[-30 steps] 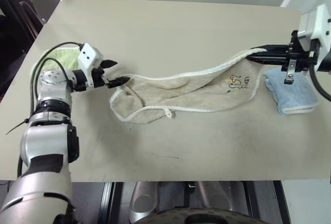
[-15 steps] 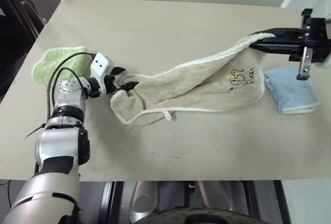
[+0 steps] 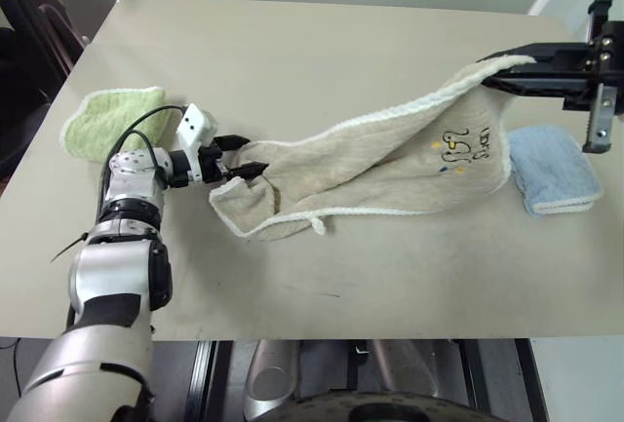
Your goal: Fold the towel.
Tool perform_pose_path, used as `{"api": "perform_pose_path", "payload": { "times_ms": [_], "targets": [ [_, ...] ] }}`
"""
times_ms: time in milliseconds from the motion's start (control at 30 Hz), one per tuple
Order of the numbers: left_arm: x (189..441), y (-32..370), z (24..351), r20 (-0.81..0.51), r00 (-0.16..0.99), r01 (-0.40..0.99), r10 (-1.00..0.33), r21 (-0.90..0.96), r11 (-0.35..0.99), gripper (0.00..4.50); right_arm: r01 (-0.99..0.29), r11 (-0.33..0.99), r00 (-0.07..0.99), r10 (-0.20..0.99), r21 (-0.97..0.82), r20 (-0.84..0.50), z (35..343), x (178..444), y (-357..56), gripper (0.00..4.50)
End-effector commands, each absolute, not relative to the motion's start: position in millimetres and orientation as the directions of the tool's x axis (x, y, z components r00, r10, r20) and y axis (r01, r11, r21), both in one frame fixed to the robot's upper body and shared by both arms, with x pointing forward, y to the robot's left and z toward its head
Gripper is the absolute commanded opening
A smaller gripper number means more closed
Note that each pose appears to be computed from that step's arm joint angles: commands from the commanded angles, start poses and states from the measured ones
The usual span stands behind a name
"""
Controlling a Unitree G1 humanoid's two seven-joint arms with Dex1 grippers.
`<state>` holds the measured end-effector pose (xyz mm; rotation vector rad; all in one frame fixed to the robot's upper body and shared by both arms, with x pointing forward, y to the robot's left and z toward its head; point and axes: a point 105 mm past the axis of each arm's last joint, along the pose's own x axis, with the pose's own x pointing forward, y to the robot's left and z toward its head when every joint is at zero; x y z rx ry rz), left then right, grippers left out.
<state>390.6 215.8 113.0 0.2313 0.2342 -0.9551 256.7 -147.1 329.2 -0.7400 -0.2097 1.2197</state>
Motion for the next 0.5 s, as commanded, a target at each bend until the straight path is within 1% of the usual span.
{"api": "perform_pose_path", "payload": {
  "times_ms": [33, 133, 233, 400, 500],
  "targets": [
    [383.9, 211.1, 111.4, -0.316, 0.496, 0.865, -0.809, 0.106, 0.49, 4.5, -0.724, 0.136, 0.367, 0.906, -0.676, -0.211, 342.5, 246.5, -146.1, 0.02],
    [381.1, 208.2, 115.3, -0.304, 0.464, 0.884, -0.832, 0.108, 0.454, 4.5, -0.72, 0.131, 0.365, 0.907, -0.681, -0.211, 343.2, 245.2, -145.2, 0.02],
    [375.4, 207.2, 117.9, -0.327, 0.414, 0.91, -0.849, 0.117, 0.398, 4.5, -0.716, 0.128, 0.366, 0.906, -0.687, -0.212, 344.7, 243.2, -145.2, 0.02],
    [351.2, 208.5, 120.3, -0.386, 0.284, 0.959, -0.878, 0.111, 0.262, 4.5, -0.717, 0.126, 0.368, 0.904, -0.685, -0.219, 343.9, 240.6, -146.0, 0.02],
    [337.5, 210.1, 125.2, -0.404, 0.256, 0.967, -0.878, 0.11, 0.231, 4.5, -0.722, 0.124, 0.371, 0.899, -0.681, -0.23, 342.3, 240.4, -148.0, 0.02]
  ]
}}
